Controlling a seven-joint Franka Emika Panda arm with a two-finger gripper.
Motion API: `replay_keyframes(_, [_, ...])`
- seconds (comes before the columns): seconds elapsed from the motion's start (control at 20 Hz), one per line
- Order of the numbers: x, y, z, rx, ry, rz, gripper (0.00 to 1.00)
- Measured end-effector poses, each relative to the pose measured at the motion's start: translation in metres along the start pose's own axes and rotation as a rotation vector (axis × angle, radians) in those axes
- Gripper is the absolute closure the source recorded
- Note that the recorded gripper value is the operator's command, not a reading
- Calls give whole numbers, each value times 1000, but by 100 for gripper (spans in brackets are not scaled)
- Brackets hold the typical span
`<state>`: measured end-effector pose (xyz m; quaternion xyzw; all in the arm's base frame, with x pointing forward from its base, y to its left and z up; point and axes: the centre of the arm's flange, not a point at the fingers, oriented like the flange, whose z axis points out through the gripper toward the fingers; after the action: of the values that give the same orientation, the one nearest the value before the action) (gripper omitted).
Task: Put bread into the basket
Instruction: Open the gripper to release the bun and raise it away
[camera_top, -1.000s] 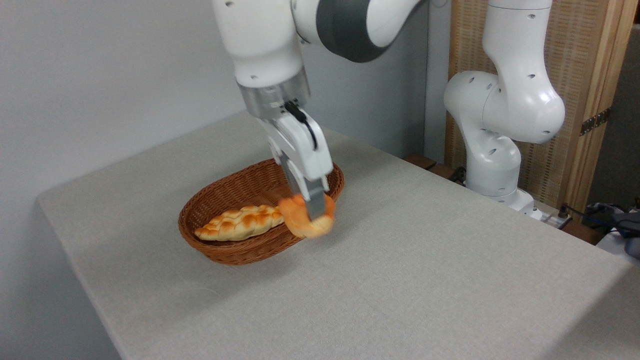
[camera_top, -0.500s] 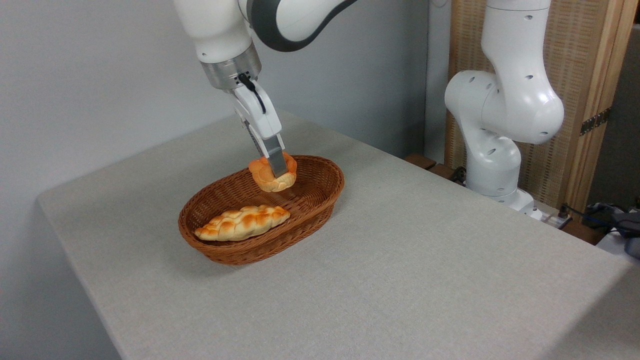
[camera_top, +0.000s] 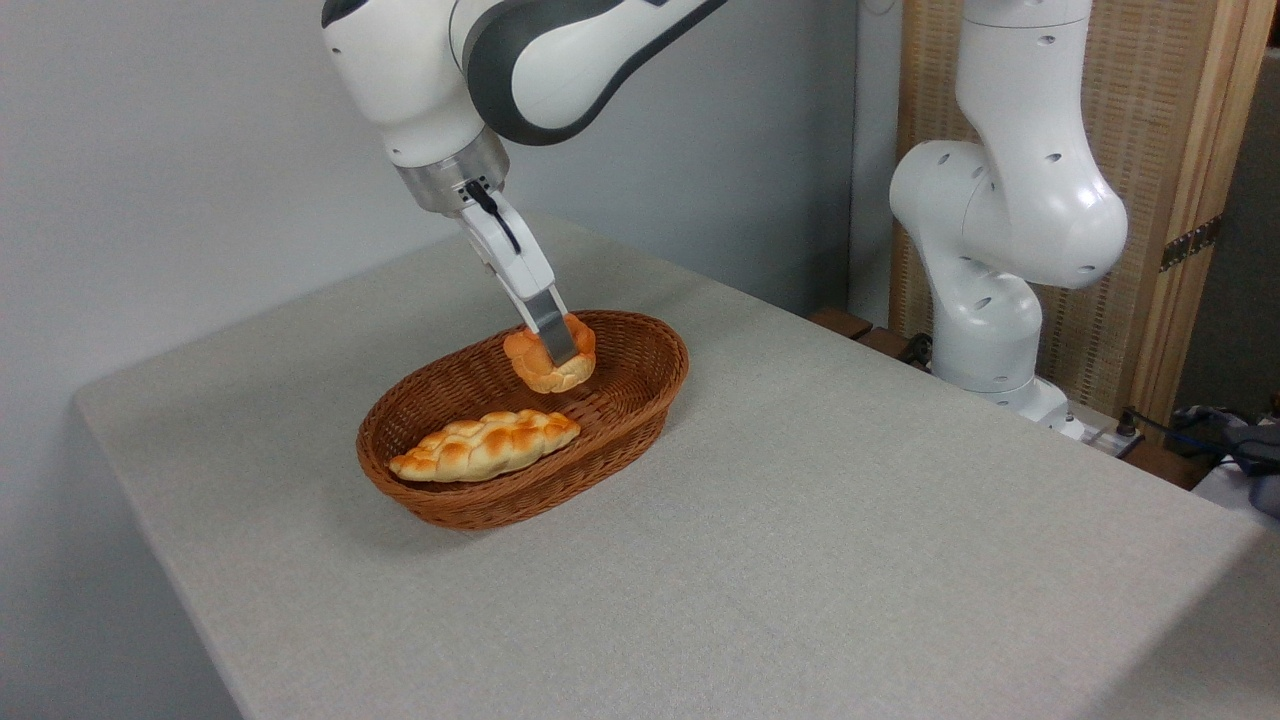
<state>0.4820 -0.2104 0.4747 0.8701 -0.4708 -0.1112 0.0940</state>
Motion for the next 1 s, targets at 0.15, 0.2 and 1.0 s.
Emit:
replay_keyframes(0.15, [-2,-3,-1,3,-1,-5,0])
replay_keyframes(0.2, [-3,-4,-1,8,-5,-6,0])
replay_keyframes(1.0, [-95,-92,-164,242,222,-217,0])
